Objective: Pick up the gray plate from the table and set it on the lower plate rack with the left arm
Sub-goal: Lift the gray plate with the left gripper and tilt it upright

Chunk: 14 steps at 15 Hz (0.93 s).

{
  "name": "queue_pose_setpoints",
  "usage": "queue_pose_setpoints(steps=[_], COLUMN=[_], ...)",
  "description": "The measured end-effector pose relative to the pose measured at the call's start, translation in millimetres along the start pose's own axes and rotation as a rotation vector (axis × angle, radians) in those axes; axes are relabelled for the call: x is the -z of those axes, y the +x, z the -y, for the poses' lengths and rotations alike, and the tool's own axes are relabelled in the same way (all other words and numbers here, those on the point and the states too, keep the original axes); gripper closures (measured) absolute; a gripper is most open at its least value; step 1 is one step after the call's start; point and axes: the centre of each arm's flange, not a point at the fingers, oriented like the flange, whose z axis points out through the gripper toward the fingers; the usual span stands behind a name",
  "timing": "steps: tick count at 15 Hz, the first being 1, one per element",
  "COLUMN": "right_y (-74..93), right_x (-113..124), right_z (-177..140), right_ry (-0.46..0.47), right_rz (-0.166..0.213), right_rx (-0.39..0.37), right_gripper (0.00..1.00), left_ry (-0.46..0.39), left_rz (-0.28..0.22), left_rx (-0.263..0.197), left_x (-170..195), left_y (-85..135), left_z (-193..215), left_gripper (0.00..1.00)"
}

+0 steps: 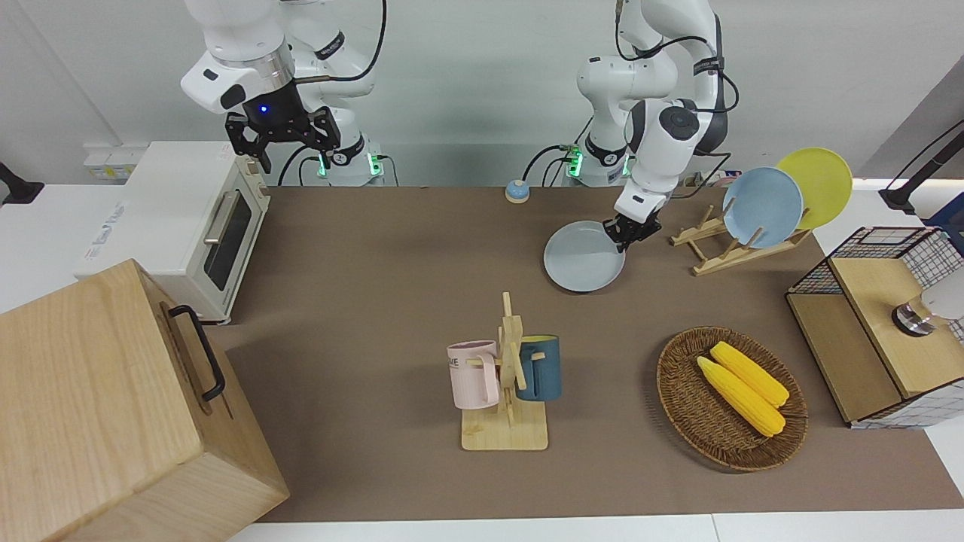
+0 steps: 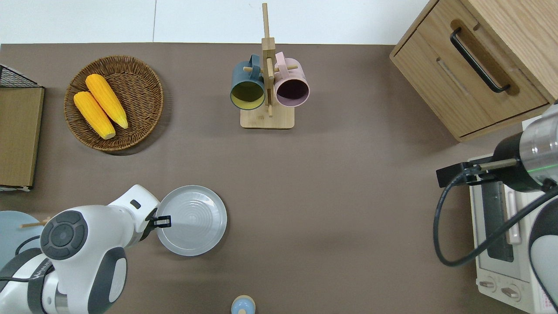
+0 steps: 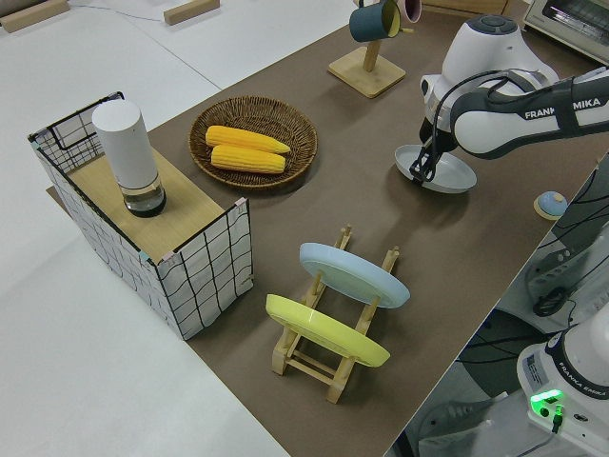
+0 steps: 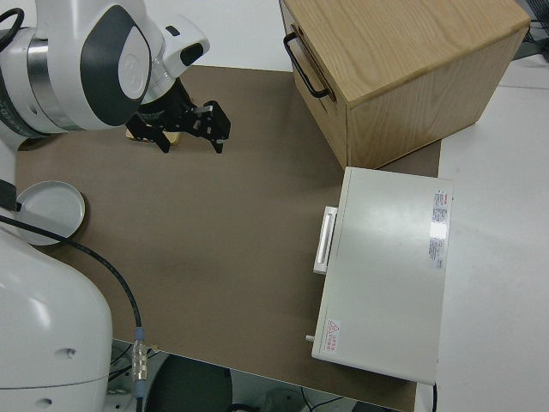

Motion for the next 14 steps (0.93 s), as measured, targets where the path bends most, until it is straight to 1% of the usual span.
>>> queue_pose_setpoints(steps=[3,6,10,12,14], right_y=[0.0,0.0,0.0,0.0,0.0], right_x=[0.0,0.0,0.0,0.0,0.0], right_z=[0.0,0.0,0.0,0.0,0.0], right_ry=[0.000,0.000,0.000,0.000,0.000], right_rz=[0.000,0.000,0.000,0.000,0.000], right_rx=[0.000,0.000,0.000,0.000,0.000], right_gripper=[0.01,0.01,0.01,0.01,0.01], left_ry=[0.003,0.008,0.012,0.014,0.015], left_rz=[0.012,0.038,0.047,0.056,0.070], left_rx=[0.003,0.004,0.006,0.017,0.027], left_x=[10.4,25.7,53.1,66.2,87.1], left_y=[-1.8,-2.8,-4.0,-4.2,-1.0], left_z=[1.4,1.6,2.9,7.6,10.8], left_gripper=[0.96,0.96,0.96,0.96,0.96])
